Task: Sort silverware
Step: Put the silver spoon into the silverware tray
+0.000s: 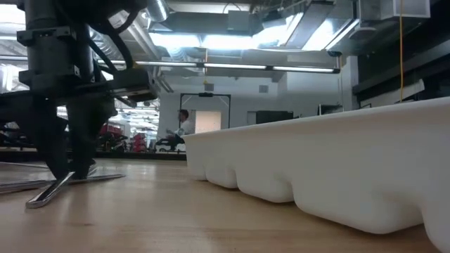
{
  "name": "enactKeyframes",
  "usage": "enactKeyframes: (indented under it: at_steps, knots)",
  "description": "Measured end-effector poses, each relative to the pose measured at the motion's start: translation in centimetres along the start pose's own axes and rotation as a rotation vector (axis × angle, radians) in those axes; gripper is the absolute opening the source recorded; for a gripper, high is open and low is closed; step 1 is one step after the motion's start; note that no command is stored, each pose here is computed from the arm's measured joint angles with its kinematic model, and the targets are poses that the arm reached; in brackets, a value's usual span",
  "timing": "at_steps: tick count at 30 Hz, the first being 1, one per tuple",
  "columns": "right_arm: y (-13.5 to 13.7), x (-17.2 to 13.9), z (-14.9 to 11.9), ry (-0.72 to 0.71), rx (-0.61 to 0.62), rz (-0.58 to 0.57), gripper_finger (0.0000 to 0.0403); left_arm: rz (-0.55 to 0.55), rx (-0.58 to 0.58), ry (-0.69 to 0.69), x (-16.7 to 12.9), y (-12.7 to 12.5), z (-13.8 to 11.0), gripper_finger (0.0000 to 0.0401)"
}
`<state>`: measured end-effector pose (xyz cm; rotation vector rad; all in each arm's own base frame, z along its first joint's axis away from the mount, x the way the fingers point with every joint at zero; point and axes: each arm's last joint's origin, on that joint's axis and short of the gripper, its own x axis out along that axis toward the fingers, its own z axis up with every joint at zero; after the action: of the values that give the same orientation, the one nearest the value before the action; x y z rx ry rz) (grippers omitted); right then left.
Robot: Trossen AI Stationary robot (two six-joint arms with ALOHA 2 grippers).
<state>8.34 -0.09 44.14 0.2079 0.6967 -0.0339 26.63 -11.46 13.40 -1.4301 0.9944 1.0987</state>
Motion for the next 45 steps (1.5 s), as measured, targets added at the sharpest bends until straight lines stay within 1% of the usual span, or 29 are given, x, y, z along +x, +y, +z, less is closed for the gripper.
enactKeyframes:
  at_steps: [4, 6, 12, 19, 23, 27, 31, 33, 34, 37, 39, 40, 42, 45]
  knots:
    - [-0.5, 1.8, -2.7, -0.036, 0.053, 0.048, 0.0124, 0.007, 0.029, -0.010, 0.0, 0.0, 0.3, 0.0019]
    - [-0.7, 2.8, -3.7, -0.062, 0.070, 0.079, 0.0124, 0.006, 0.032, -0.025, 0.1, 0.0, 0.4, 0.0008]
    - [-1.2, 5.9, -6.2, -0.092, 0.073, 0.143, 0.0124, -0.001, 0.037, -0.024, 0.1, 0.0, 0.3, 0.0007]
    - [-1.7, 9.1, -7.9, -0.003, 0.083, 0.128, 0.0124, -0.055, 0.081, 0.006, -0.4, -0.4, 0.2, 0.0004]
    - [-1.9, 10.5, -8.6, 0.051, 0.090, 0.117, 0.0124, -0.089, 0.089, 0.025, -1.7, -0.4, 0.3, 0.0003]
    - [-2.1, 11.6, -9.3, 0.075, 0.093, 0.117, 0.0124, -0.139, 0.140, 0.048, -2.8, -0.6, 0.2, 0.0002]
    - [-2.2, 12.6, -9.7, 0.063, 0.092, 0.119, 0.0124, -0.267, 0.192, 0.086, -4.1, -1.5, -0.1, 0.0002]
    - [-2.3, 13.1, -10.0, 0.061, 0.091, 0.119, 0.0124, -0.381, 0.217, 0.080, -4.5, -2.5, -0.3, 0.0002]
    - [-2.3, 13.3, -10.0, 0.056, 0.090, 0.120, 0.0124, -0.457, 0.223, 0.069, -4.8, -3.1, -0.4, 0.0002]
    - [-2.4, 14.1, -10.3, 0.037, 0.088, 0.125, 0.0124, -0.740, 0.246, -0.015, -5.8, -5.6, -0.4, 0.0002]
    - [-2.5, 14.5, -10.6, 0.030, 0.087, 0.126, 0.0124, -0.899, 0.297, -0.109, -6.3, -7.2, 0.0, 0.0002]
    - [-2.5, 14.7, -10.6, 0.026, 0.086, 0.127, 0.0124, -0.960, 0.333, -0.156, -6.6, -8.0, 0.2, 0.0002]
    - [-2.6, 15.0, -10.9, 0.028, 0.086, 0.128, 0.0124, -1.029, 0.423, -0.247, -7.0, -9.6, 0.6, 0.0002]
    - [-2.7, 15.3, -11.2, 0.042, 0.088, 0.125, 0.0124, -1.025, 0.599, -0.384, -7.1, -12.1, 1.0, 0.0002]
